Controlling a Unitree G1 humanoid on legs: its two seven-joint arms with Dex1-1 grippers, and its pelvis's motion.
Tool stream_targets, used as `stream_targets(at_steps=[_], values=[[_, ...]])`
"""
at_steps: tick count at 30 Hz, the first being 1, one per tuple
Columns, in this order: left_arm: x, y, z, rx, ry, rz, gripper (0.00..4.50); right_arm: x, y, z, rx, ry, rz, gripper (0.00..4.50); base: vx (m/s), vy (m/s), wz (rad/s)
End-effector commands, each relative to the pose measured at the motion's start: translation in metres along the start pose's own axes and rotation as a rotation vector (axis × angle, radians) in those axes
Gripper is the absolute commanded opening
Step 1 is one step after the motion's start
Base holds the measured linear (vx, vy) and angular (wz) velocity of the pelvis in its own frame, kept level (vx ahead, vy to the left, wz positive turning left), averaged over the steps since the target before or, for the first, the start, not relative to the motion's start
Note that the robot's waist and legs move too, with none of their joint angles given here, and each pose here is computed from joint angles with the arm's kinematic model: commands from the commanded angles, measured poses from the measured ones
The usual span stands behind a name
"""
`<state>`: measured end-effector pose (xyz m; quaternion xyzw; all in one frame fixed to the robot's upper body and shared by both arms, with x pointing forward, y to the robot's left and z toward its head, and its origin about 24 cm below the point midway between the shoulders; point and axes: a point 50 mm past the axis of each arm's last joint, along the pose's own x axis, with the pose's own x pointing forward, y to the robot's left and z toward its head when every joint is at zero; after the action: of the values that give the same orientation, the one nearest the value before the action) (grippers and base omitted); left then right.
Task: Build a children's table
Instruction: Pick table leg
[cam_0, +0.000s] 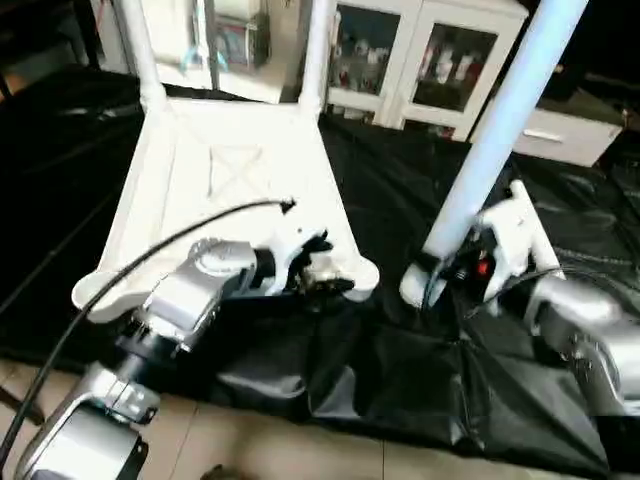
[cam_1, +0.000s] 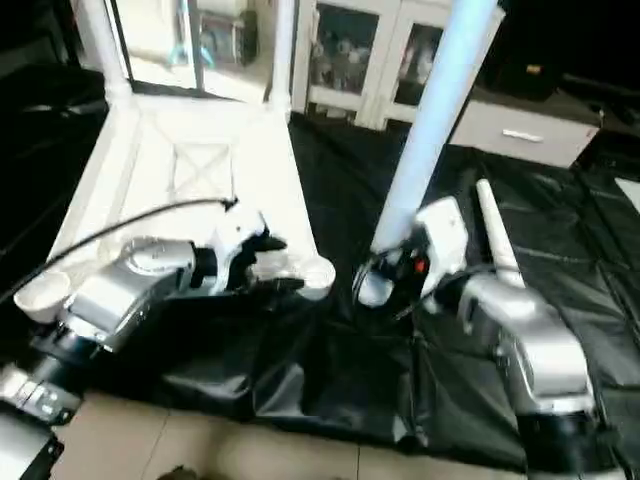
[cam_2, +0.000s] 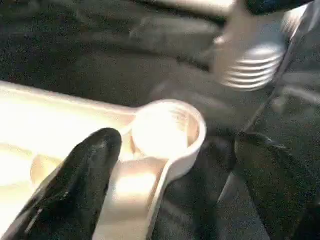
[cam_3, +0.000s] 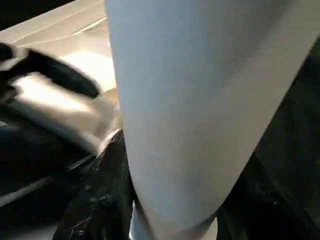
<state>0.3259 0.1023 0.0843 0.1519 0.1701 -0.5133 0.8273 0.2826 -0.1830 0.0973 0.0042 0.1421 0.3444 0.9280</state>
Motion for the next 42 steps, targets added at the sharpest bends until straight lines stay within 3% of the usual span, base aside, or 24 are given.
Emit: stream_targets(at_steps=[1,10,11,15,16,20,23,27,29,32,33,37,38,42], values=[[0.002,0.003,-0.003,0.039,0.030,-0.030,4.45,-0.005,0.004,0.008,-0.028,-0.024,0.039,1.86,0.000,0.000,0.00],[0.003,0.012,-0.019,-0.030,0.064,-0.055,4.45,-0.010,0.009,0.005,-0.010,0.000,0.104,1.86,0.000,0.000,0.00],[0.004,0.014,-0.020,-0.033,0.062,-0.047,4.18,-0.010,0.010,0.005,-0.011,0.000,0.106,1.86,0.000,0.000,0.00],[0.007,0.022,-0.023,-0.012,0.088,-0.012,3.98,-0.009,0.009,0.005,-0.018,-0.005,0.103,1.86,0.000,0.000,0.00],[0.008,0.022,-0.023,-0.013,0.093,-0.012,3.72,-0.009,0.009,0.005,-0.018,-0.005,0.104,1.86,0.000,0.000,0.00],[0.007,0.024,-0.024,-0.024,0.112,-0.035,3.57,-0.009,0.010,0.005,-0.020,-0.004,0.109,1.86,0.000,0.000,0.00],[0.005,0.025,-0.027,-0.005,0.146,-0.065,3.16,-0.009,0.010,0.005,-0.022,-0.002,0.109,1.86,0.000,0.000,0.00],[0.003,0.028,-0.028,0.008,0.162,-0.076,3.07,-0.010,0.010,0.006,-0.023,-0.003,0.109,1.86,0.000,0.000,0.00],[0.002,0.029,-0.028,0.006,0.161,-0.080,2.74,-0.010,0.009,0.006,-0.024,-0.003,0.109,1.86,0.000,0.000,0.00],[0.001,0.029,-0.028,0.009,0.170,-0.091,2.61,-0.010,0.009,0.006,-0.026,-0.003,0.111,1.86,0.000,0.000,0.00],[0.001,0.029,-0.028,0.007,0.172,-0.091,2.34,-0.010,0.009,0.006,-0.027,-0.004,0.112,1.86,0.000,0.000,0.00],[0.002,0.031,-0.028,-0.003,0.165,-0.077,2.17,-0.009,0.010,0.006,-0.029,-0.005,0.117,1.86,0.000,0.000,0.00],[0.002,0.031,-0.027,-0.002,0.166,-0.078,1.89,-0.009,0.010,0.006,-0.030,-0.005,0.118,1.86,0.000,0.000,0.00],[0.000,0.032,-0.028,0.006,0.181,-0.078,1.76,-0.010,0.010,0.006,-0.033,-0.004,0.121,1.86,0.000,0.000,0.00]])
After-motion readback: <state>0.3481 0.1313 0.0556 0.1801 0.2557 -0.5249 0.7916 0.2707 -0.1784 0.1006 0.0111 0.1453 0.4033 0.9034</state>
